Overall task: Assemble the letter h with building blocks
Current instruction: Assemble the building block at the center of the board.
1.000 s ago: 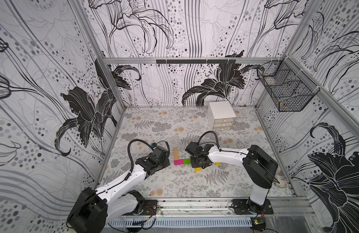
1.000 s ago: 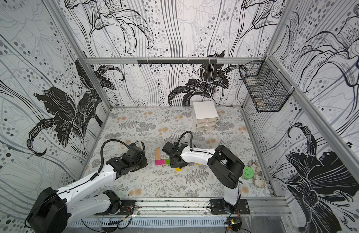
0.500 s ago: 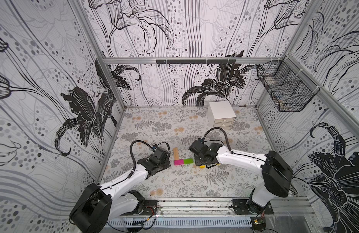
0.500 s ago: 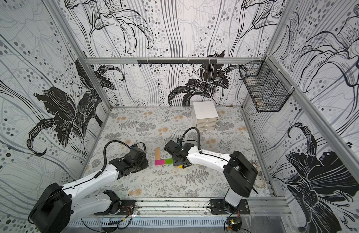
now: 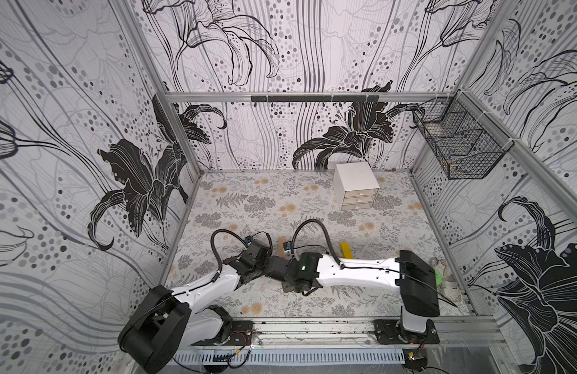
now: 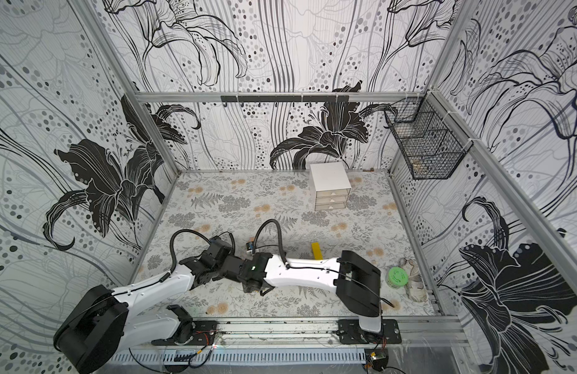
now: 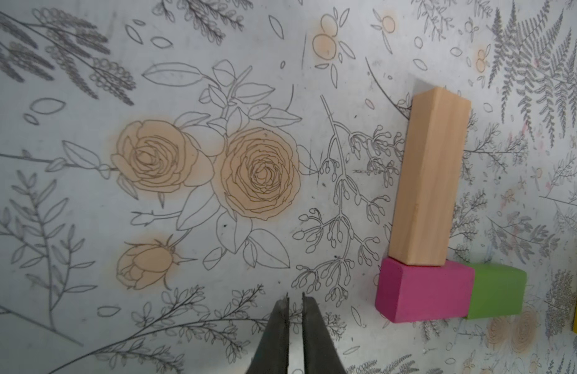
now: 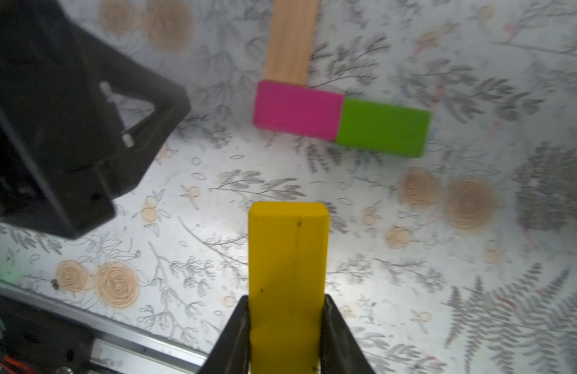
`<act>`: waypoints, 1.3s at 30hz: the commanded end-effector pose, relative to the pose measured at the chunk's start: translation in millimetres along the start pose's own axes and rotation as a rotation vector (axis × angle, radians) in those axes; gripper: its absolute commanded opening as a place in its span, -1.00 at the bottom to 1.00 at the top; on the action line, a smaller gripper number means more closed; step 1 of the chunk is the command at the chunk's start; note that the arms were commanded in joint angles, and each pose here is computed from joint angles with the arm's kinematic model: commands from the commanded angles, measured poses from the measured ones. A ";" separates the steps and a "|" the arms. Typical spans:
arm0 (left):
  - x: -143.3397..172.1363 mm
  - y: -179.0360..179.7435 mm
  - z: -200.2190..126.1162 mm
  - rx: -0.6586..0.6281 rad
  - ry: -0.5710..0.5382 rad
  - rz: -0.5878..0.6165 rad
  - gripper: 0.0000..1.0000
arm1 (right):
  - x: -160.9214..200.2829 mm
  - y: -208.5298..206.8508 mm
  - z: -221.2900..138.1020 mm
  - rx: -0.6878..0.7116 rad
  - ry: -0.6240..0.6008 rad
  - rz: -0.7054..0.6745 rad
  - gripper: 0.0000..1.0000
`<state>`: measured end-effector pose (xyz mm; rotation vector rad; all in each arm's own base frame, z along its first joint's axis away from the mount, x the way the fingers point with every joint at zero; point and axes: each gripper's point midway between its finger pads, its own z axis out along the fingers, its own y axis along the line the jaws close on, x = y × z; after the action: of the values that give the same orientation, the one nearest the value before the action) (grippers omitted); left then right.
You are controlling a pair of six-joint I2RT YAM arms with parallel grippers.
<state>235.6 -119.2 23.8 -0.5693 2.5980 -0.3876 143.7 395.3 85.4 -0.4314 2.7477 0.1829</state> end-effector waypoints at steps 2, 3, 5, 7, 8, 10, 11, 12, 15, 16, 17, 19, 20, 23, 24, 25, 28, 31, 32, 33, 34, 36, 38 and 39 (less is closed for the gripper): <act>-7.8 7.9 -3.3 0.000 -0.047 -0.054 -0.72 | 10.1 10.5 17.1 0.041 0.056 0.025 -0.53; -7.4 9.8 -3.9 -0.003 -0.048 -0.055 -0.72 | 11.0 11.3 21.0 0.047 0.060 0.027 -0.53; -8.0 11.8 -4.8 -0.003 -0.051 -0.058 -0.71 | 12.6 10.8 26.0 0.062 0.067 0.031 -0.53; -8.1 13.3 -5.0 -0.005 -0.051 -0.059 -0.71 | 14.2 9.0 30.6 0.082 0.072 0.032 -0.52; -8.4 13.6 -4.9 -0.005 -0.051 -0.059 -0.71 | 15.8 9.1 34.0 0.089 0.079 0.029 -0.52; -8.5 12.5 -4.2 0.001 -0.049 -0.057 -0.71 | 17.5 9.8 39.5 0.099 0.084 0.019 -0.52; -8.4 12.5 -3.6 0.001 -0.047 -0.058 -0.71 | 17.1 9.3 42.3 0.105 0.085 0.020 -0.51; -7.8 12.5 -3.0 0.001 -0.044 -0.056 -0.71 | 18.3 8.3 45.8 0.113 0.092 0.020 -0.51; -7.1 11.1 -1.5 0.006 -0.038 -0.054 -0.71 | 18.9 4.8 51.2 0.126 0.102 0.045 -0.50; -6.6 10.9 -0.9 0.007 -0.035 -0.054 -0.72 | 18.6 2.2 51.9 0.135 0.103 0.055 -0.49; -6.4 10.7 -0.4 0.009 -0.034 -0.054 -0.72 | 18.6 -0.9 53.1 0.141 0.105 0.066 -0.42; -5.4 10.6 0.9 0.010 -0.030 -0.054 -0.72 | 18.3 -4.5 56.1 0.137 0.117 0.094 -0.16; -5.1 10.1 1.5 0.012 -0.029 -0.052 -0.72 | 18.6 -4.5 57.2 0.127 0.125 0.100 0.02; -4.1 9.7 2.6 0.015 -0.023 -0.050 -0.72 | 20.1 -6.0 53.7 0.117 0.139 0.108 0.32; -3.5 9.5 2.8 0.016 -0.022 -0.049 -0.72 | 21.0 -7.2 51.6 0.114 0.141 0.111 0.37; -3.7 9.4 2.6 0.018 -0.022 -0.048 -0.73 | 22.0 -9.2 49.6 0.111 0.142 0.117 0.42; -3.6 9.7 1.4 0.019 -0.024 -0.045 -0.73 | 24.9 -13.5 44.2 0.101 0.143 0.124 0.41; -4.3 10.6 0.2 0.016 -0.029 -0.042 -0.72 | 27.8 -13.6 42.5 0.093 0.152 0.126 0.20; -5.1 10.1 -0.6 0.017 -0.031 -0.041 -0.72 | 29.9 -13.3 43.0 0.092 0.156 0.124 0.13; -5.0 10.4 -0.9 0.016 -0.032 -0.038 -0.72 | 30.7 -12.9 43.4 0.089 0.159 0.128 0.08; -5.2 10.4 -1.1 0.015 -0.032 -0.037 -0.72 | 31.5 -11.7 44.2 0.083 0.162 0.132 0.04; -5.6 9.7 -1.4 0.018 -0.032 -0.035 -0.73 | 31.7 -7.7 46.5 0.065 0.164 0.135 -0.01; -6.0 8.6 -1.6 0.020 -0.032 -0.033 -0.73 | 30.2 -5.1 46.9 0.061 0.162 0.137 -0.08; -6.2 8.2 -1.6 0.021 -0.032 -0.033 -0.73 | 29.0 -3.6 47.5 0.059 0.160 0.136 -0.13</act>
<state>232.1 -107.8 19.6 -0.6256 2.5793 -0.3967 136.8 389.1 23.4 -0.2644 2.9345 0.0713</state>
